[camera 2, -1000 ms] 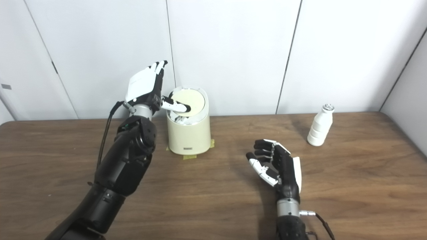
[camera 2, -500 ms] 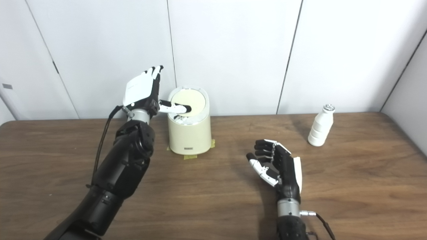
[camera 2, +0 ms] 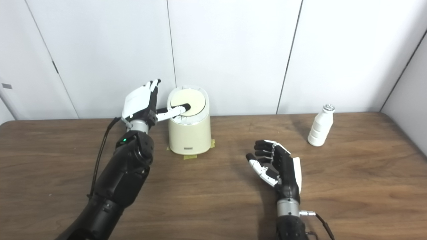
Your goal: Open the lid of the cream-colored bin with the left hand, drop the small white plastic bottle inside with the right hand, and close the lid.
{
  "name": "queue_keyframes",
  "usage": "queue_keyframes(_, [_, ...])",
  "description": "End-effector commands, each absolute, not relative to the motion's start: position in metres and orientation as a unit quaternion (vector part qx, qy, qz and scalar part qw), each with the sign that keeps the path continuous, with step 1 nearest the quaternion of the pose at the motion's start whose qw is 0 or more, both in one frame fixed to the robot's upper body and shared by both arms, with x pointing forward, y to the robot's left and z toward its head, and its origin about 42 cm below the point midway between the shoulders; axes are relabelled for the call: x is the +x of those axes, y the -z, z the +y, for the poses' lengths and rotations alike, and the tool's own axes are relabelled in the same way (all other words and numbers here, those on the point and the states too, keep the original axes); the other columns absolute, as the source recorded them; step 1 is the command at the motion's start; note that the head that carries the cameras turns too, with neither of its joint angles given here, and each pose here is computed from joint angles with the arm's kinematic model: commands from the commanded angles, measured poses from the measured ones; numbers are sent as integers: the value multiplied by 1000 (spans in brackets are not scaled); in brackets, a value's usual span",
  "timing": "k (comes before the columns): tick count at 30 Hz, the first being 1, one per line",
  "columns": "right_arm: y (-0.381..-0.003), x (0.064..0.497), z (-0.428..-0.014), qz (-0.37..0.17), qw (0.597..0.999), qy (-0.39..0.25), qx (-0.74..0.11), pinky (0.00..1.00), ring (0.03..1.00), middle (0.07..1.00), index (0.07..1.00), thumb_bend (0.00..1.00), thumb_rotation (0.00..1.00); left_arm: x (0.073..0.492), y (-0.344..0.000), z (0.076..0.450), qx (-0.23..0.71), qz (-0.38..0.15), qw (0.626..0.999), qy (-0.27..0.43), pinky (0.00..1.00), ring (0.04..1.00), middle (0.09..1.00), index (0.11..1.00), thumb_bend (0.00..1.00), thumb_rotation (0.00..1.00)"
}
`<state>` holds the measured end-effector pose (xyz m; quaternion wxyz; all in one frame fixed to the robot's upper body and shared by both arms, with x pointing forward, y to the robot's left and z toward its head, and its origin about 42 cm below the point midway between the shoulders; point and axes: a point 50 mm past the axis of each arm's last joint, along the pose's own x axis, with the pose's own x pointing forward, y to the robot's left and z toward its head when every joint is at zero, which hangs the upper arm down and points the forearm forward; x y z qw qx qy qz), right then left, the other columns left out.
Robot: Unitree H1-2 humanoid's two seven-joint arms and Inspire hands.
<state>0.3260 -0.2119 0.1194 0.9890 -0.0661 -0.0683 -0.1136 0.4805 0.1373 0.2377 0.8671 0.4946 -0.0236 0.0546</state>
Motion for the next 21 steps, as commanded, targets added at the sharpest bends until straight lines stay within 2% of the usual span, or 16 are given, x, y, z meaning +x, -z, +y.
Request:
queue_keyframes(1, [-107, 322, -202, -53, 991, 112, -56, 523, 605, 617, 595, 317, 166, 488, -275, 137, 472, -72, 874, -89, 1000, 1000, 1000, 1000, 769, 1000])
queue_keyframes(5, [-108, 322, -202, -55, 991, 111, -60, 525, 604, 618, 597, 311, 151, 487, -279, 143, 433, -64, 894, -92, 1000, 1000, 1000, 1000, 768, 1000])
queue_keyframes(8, [-108, 322, -203, -54, 991, 113, -56, 527, 604, 616, 594, 318, 169, 483, -282, 149, 346, -78, 931, -83, 1000, 1000, 1000, 1000, 720, 1000])
queue_keyframes(9, [-108, 322, -203, -54, 991, 113, -57, 530, 605, 616, 593, 322, 174, 480, -282, 151, 294, -100, 947, -81, 1000, 1000, 1000, 1000, 660, 1000])
queue_keyframes(10, [-108, 322, -203, -54, 990, 113, -58, 529, 602, 614, 593, 318, 173, 478, -282, 153, 258, -117, 956, -82, 903, 948, 963, 970, 550, 1000])
queue_keyframes(11, [-108, 322, -204, -55, 990, 112, -60, 528, 601, 613, 593, 316, 172, 474, -279, 156, 210, -135, 965, -78, 852, 920, 943, 954, 494, 1000])
queue_keyframes(13, [-108, 323, -204, -54, 990, 112, -60, 525, 599, 612, 595, 309, 139, 468, -275, 160, 141, -163, 974, -73, 806, 871, 873, 869, 366, 1000])
queue_keyframes(15, [-108, 323, -204, -53, 991, 113, -57, 523, 598, 612, 595, 310, 128, 462, -272, 163, 95, -184, 976, -65, 788, 850, 846, 836, 298, 1000])
queue_keyframes(17, [-108, 324, -207, -52, 990, 114, -58, 527, 602, 616, 598, 315, 161, 453, -269, 166, 52, -202, 976, -56, 762, 831, 831, 821, 216, 973])
queue_keyframes(19, [-109, 325, -209, -55, 990, 114, -60, 527, 605, 621, 602, 314, 170, 442, -266, 170, 37, -211, 975, -52, 758, 823, 823, 821, 183, 899])
queue_keyframes(21, [-108, 326, -211, -60, 990, 115, -61, 523, 605, 621, 599, 310, 141, 429, -265, 176, 28, -214, 975, -48, 766, 829, 827, 827, 179, 881])
